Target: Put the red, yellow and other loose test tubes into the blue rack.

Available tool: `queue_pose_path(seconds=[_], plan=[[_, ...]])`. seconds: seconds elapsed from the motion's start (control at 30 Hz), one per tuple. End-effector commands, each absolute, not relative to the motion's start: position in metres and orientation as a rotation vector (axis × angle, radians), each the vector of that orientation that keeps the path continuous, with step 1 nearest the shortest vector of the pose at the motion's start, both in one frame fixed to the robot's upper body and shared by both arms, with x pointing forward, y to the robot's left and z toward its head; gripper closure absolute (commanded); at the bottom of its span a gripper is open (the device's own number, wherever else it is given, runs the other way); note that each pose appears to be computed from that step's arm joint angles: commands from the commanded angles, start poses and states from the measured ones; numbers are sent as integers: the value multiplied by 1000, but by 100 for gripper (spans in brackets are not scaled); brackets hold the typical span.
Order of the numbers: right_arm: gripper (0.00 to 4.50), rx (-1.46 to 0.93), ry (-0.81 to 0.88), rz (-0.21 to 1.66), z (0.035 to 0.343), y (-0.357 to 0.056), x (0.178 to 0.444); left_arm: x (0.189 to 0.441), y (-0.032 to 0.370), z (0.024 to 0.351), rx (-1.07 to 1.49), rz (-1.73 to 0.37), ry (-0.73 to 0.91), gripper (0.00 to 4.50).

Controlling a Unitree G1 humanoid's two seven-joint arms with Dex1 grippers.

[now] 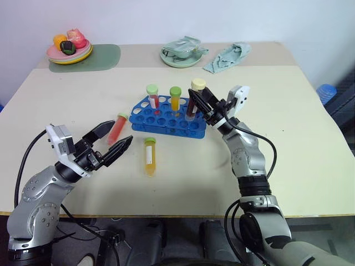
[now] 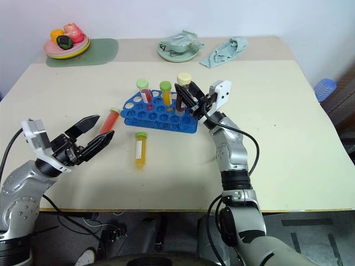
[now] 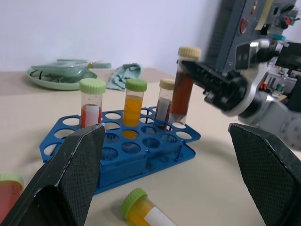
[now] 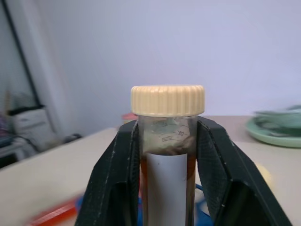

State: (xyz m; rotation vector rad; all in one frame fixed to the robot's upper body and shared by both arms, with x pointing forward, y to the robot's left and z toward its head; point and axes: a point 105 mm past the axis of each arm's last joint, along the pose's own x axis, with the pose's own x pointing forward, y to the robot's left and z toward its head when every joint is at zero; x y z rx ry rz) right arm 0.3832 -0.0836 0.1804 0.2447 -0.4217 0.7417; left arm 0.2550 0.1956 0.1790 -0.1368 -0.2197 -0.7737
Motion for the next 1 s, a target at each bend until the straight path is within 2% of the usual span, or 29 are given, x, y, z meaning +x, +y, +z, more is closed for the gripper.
queue_pose_path(seconds=[0.03, 0.37, 0.67, 1.0], plan=[[290, 243, -464, 694, 180, -92, 386, 249, 196, 193, -94, -777, -268, 21], [290, 241, -454, 703, 169, -93, 378, 253, 193, 196, -91, -793, -272, 21], [290, 224, -423, 854, 161, -70, 351, 256, 192, 196, -93, -800, -276, 21], [290, 181, -396, 823, 158, -76, 360, 257, 189, 195, -98, -806, -277, 21]])
